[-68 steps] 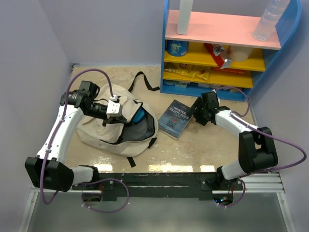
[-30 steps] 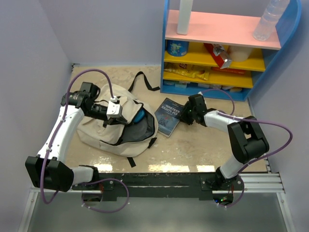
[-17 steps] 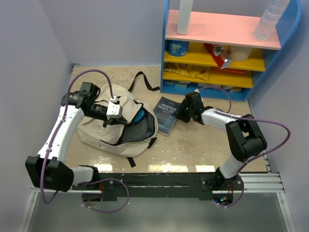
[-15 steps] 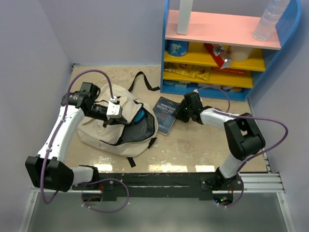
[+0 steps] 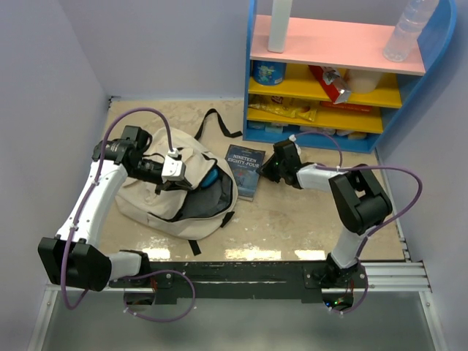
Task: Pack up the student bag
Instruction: Pick up the book from the center of the board.
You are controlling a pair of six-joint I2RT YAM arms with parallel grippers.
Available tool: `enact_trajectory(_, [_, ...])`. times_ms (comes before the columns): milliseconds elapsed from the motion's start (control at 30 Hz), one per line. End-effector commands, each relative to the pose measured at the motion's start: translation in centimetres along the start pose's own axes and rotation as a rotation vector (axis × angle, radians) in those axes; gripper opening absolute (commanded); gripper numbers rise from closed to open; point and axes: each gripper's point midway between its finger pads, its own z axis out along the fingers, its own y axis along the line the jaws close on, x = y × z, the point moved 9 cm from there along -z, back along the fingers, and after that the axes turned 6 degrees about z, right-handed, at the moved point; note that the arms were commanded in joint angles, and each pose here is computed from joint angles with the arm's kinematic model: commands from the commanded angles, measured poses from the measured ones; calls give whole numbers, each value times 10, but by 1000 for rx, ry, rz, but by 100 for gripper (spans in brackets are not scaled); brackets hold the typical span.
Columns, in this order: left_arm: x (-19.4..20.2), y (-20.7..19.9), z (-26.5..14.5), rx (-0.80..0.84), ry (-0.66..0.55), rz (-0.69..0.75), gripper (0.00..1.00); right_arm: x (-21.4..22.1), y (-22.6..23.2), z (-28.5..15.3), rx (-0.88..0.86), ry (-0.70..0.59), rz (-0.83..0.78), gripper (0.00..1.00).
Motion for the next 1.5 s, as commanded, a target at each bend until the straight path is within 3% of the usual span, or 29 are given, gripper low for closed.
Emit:
enact_trajectory(0, [-10, -3, 2, -5, -69, 70, 0, 3, -3, -21, 34, -57, 17, 0])
enact_trajectory(300, [-11, -3, 2, -5, -74, 78, 0, -43, -54, -65, 186, -255, 120, 0])
enact_trajectory(467, [-12, -3, 2, -5, -78, 78, 0, -59, -73, -102, 223, -433, 180, 0])
enact_trajectory(633, [-14, -2, 2, -7, -86, 83, 0, -58, -67, -113, 155, -441, 208, 0])
enact_trajectory(933, [-16, 1, 1, -15, -91, 85, 0, -70, -8, -157, -144, -408, 120, 0])
enact_trajectory(1133, [-15, 1, 3, -10, -112, 76, 0, -82, -6, -170, -108, -513, 100, 0])
enact_trajectory(1333, [-16, -1, 2, -8, -100, 81, 0, -99, -12, -171, -66, -706, 211, 0])
enact_trajectory(1467, [-15, -1, 3, -8, -103, 78, 0, -101, -19, -158, 11, -712, 272, 0])
